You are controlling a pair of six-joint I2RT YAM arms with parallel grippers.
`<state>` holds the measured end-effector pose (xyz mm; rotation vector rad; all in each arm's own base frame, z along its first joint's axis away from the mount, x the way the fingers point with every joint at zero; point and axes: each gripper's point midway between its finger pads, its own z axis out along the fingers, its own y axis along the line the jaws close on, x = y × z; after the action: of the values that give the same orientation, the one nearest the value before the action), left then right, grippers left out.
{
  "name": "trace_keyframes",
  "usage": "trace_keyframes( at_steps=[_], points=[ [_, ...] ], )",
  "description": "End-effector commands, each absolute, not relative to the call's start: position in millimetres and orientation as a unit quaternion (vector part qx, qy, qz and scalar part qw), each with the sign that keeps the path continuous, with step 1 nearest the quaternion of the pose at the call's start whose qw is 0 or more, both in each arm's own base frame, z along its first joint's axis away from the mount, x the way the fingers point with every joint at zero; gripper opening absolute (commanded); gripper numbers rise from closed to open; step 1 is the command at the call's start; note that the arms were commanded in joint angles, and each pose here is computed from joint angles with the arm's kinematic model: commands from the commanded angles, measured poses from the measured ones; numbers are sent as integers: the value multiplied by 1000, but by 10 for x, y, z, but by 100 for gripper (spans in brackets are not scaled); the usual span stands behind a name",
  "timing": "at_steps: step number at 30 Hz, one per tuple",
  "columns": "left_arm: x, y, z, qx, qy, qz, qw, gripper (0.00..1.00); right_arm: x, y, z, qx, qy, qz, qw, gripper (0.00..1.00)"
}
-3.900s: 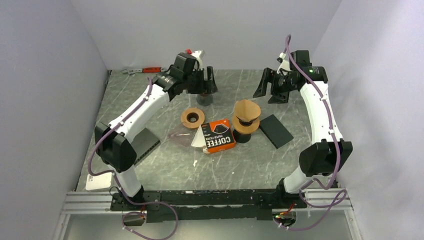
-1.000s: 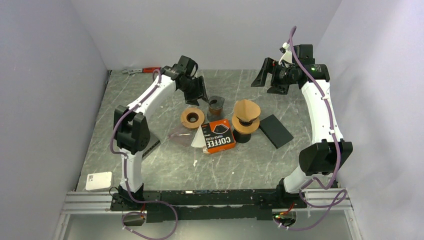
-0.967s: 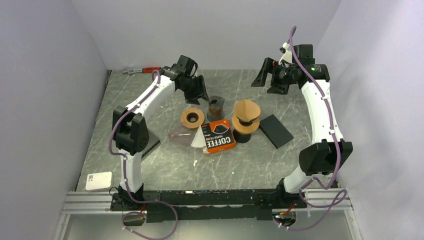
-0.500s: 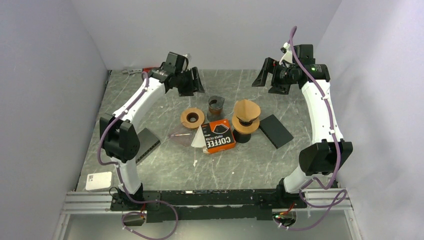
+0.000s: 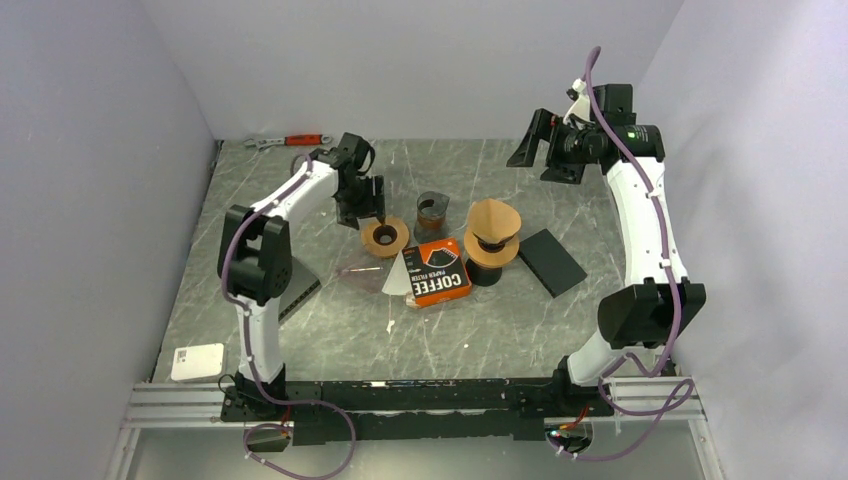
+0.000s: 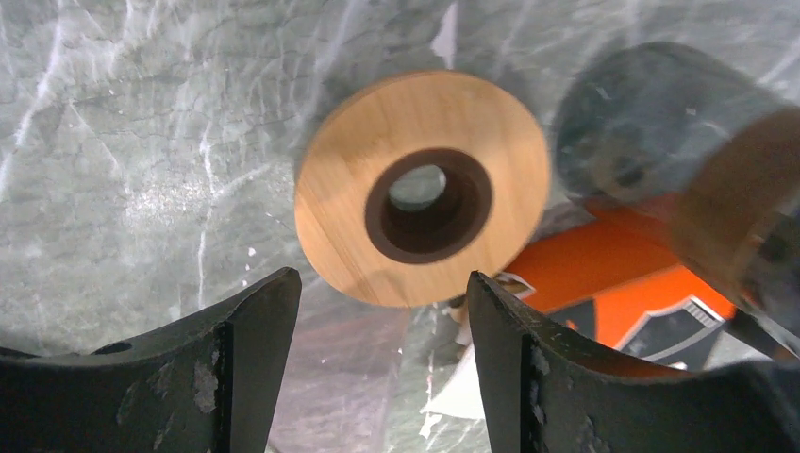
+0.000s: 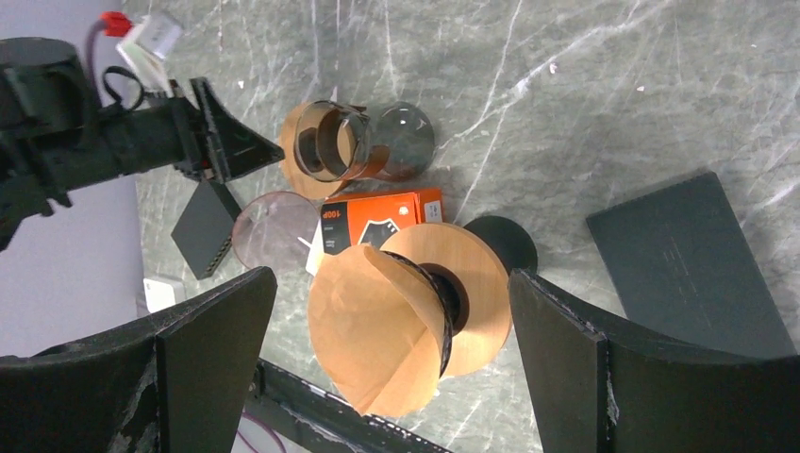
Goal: Place the coffee filter in the dripper
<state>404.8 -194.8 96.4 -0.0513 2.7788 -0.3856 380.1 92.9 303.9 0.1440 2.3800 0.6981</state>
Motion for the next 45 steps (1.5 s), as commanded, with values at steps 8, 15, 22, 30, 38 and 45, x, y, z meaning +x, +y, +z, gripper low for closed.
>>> trace_keyframes(
  at_steps=[8,15,22,30,38,45],
  points=[
    [4144,-1950,338,-46,986,-124,105,66,3824,957,3147,44,900,280,332,99],
    [4136,-1932,303,-56,986,-118,105,42,3833,968,3174,47,896,284,337,99],
    [4216,-1883,658,-59,980,-115,151,37,3869,1004,3159,46,894,295,333,99],
    [4257,-1721,1261,-68,971,-103,207,37,3887,1020,3151,44,894,300,330,99],
    [4426,-1740,1921,-48,953,-123,271,39,3910,1028,3139,46,893,303,329,99],
    [4551,-2055,2259,-18,942,-159,295,39,3911,1038,3114,46,894,305,325,99]
  ],
)
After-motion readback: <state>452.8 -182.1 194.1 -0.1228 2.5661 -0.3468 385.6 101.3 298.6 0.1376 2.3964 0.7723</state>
